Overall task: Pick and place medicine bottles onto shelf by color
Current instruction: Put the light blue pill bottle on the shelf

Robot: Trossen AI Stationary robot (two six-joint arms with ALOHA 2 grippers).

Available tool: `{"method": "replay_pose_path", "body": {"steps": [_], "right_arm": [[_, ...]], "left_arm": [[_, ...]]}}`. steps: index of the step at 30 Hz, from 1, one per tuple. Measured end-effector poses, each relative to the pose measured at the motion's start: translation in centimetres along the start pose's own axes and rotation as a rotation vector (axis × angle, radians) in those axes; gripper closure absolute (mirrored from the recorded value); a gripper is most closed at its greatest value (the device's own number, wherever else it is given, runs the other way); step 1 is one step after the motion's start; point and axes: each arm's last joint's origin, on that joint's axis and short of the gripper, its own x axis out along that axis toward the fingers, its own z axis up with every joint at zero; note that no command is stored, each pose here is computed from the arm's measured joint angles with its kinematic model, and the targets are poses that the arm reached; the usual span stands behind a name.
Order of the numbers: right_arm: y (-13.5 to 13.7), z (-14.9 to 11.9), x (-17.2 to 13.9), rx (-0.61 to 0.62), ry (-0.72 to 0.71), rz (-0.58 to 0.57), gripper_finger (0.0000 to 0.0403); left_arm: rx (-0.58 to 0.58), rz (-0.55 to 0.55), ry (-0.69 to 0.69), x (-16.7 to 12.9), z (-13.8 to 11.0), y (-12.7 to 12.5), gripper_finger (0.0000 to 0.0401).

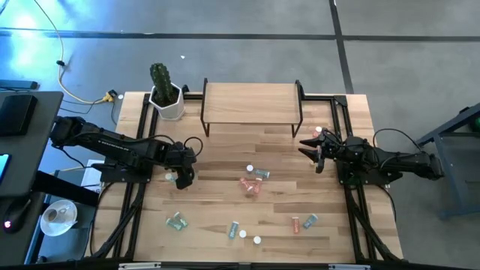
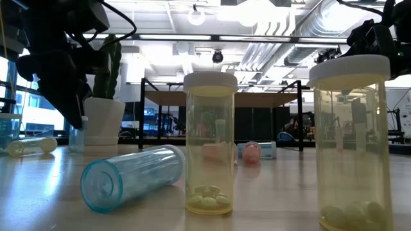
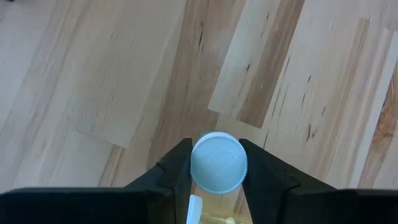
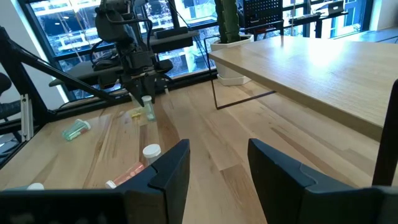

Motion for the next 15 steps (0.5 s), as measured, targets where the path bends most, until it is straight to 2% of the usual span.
{"method": "replay_pose_path", "body": {"steps": [8, 11, 15], "right_arm": [[0.0, 0.0, 0.0, 0.0, 0.0, 0.0, 0.0249], [0.0, 0.0, 0.0, 0.0, 0.0, 0.0, 0.0249], [0.0, 0.0, 0.0, 0.0, 0.0, 0.0, 0.0249]], "left_arm": [[0.003, -0.003, -0.006, 0.0, 0.1, 0.0, 0.0287], [0.045, -0.007, -0.015, -0.3, 0.4, -0.1, 0.0289], [0.109, -0.031, -0.077, -1.6, 2.0, -0.7, 0.0288]]}}
